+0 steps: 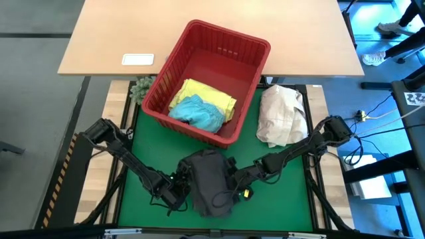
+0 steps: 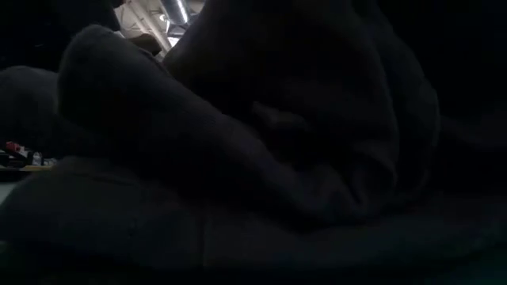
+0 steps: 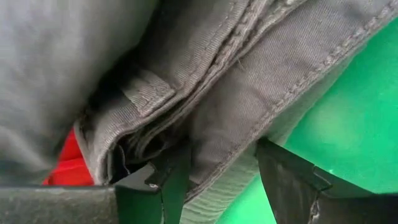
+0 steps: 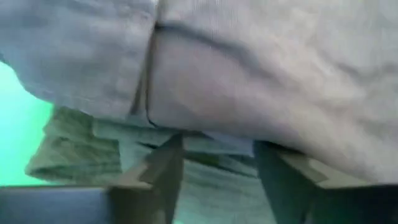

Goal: Fold Laundry from Bin
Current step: Put the gray short into the red bin

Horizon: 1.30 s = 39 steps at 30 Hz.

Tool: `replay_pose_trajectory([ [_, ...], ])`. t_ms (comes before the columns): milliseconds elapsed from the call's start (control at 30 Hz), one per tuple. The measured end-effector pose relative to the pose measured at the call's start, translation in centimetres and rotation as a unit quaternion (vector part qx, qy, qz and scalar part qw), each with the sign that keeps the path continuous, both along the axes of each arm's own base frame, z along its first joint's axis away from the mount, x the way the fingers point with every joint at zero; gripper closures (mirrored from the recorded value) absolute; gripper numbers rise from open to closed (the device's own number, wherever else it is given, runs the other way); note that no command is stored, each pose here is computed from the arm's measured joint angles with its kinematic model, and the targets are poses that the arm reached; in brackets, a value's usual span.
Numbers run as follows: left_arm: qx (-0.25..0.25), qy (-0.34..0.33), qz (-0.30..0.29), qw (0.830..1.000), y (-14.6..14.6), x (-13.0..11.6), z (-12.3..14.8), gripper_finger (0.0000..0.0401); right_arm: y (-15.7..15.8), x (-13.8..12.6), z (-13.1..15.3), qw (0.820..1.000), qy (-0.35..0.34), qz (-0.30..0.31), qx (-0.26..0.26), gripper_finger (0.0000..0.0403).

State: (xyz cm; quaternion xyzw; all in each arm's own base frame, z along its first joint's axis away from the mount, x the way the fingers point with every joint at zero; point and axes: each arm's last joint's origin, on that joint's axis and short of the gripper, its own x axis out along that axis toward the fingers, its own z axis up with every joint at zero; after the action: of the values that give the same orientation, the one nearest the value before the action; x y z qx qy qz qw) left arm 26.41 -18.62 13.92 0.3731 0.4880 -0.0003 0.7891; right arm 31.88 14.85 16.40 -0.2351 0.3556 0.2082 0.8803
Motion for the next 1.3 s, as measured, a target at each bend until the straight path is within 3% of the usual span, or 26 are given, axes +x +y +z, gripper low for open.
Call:
replay_pose_trajectory([
  [267,-0.026,-0.001,0.028,0.999,0.5,0.3,0.0,0.0222,-0.9,-0.7,-0.7,0.993,0.028,-0.055,-0.101,0.0073],
  [433,-0.040,0.011,0.031,0.999,0.7,0.5,-0.1,0.0222,-1.0,-0.7,-0.7,0.991,0.023,-0.066,-0.117,0.0024],
  [867,-0.045,0.014,0.034,0.998,0.9,0.6,-0.1,0.0222,0.4,-1.1,1.0,0.981,-0.034,-0.047,-0.184,0.0016],
  [1133,-0.046,0.015,0.038,0.998,1.1,0.7,-0.1,0.0222,1.5,0.0,1.1,0.974,-0.098,0.004,-0.204,0.0016],
  [1300,-0.048,0.014,0.042,0.998,1.2,0.8,-0.1,0.0222,1.9,0.7,-0.3,0.958,-0.111,0.062,-0.259,0.0016],
])
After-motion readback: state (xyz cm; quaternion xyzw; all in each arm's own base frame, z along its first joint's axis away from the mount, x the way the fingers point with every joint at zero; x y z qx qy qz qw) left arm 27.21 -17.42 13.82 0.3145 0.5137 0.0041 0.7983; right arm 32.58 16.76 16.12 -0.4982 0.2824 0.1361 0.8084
